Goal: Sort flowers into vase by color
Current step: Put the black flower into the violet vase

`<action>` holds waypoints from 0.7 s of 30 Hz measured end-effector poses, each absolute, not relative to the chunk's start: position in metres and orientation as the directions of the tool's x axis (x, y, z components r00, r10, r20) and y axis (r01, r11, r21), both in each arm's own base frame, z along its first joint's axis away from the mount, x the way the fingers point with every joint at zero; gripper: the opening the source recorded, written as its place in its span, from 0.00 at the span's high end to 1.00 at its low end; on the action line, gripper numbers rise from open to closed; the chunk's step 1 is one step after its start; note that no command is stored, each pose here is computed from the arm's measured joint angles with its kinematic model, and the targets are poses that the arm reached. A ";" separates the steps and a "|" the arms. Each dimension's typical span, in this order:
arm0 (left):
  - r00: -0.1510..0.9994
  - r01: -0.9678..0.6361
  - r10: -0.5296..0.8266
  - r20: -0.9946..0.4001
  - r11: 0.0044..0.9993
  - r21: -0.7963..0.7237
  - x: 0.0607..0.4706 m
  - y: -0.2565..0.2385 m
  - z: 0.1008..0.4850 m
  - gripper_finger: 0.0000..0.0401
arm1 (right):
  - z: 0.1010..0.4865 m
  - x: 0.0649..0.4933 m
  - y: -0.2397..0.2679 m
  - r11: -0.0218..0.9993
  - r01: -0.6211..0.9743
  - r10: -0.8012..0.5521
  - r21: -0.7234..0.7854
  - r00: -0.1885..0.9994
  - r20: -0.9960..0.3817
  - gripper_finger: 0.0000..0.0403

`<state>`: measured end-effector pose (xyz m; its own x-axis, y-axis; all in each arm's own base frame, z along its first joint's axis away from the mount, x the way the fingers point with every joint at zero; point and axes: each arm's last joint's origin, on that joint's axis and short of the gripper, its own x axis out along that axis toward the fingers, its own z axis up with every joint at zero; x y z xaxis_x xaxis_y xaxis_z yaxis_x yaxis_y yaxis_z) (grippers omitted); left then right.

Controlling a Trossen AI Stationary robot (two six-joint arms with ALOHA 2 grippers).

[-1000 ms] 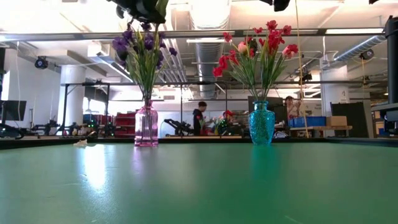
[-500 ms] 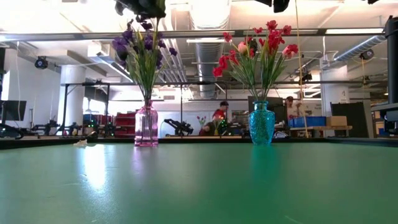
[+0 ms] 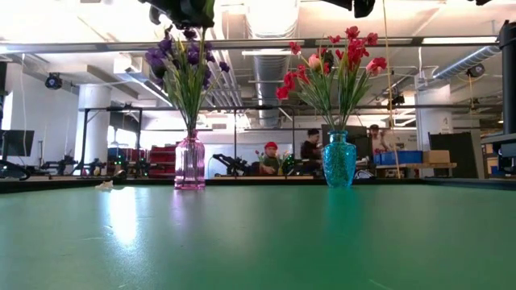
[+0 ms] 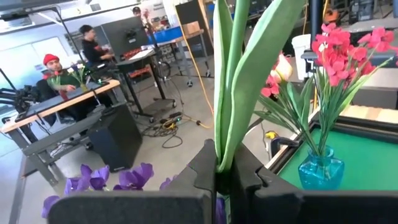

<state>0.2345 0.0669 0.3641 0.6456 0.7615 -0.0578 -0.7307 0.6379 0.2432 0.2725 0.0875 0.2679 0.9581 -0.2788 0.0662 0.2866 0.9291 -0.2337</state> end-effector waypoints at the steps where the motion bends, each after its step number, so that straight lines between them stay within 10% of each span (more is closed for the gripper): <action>1: 0.646 -0.732 0.762 -0.055 0.638 0.241 0.235 0.067 0.364 1.00 | 0.268 0.272 0.087 0.929 0.287 -0.279 -0.234 0.958 0.066 0.45; 21: 0.647 -0.739 0.763 -0.015 0.631 0.235 0.235 0.067 0.350 1.00 | 0.267 0.273 0.087 0.928 0.285 -0.279 -0.239 0.959 0.060 0.45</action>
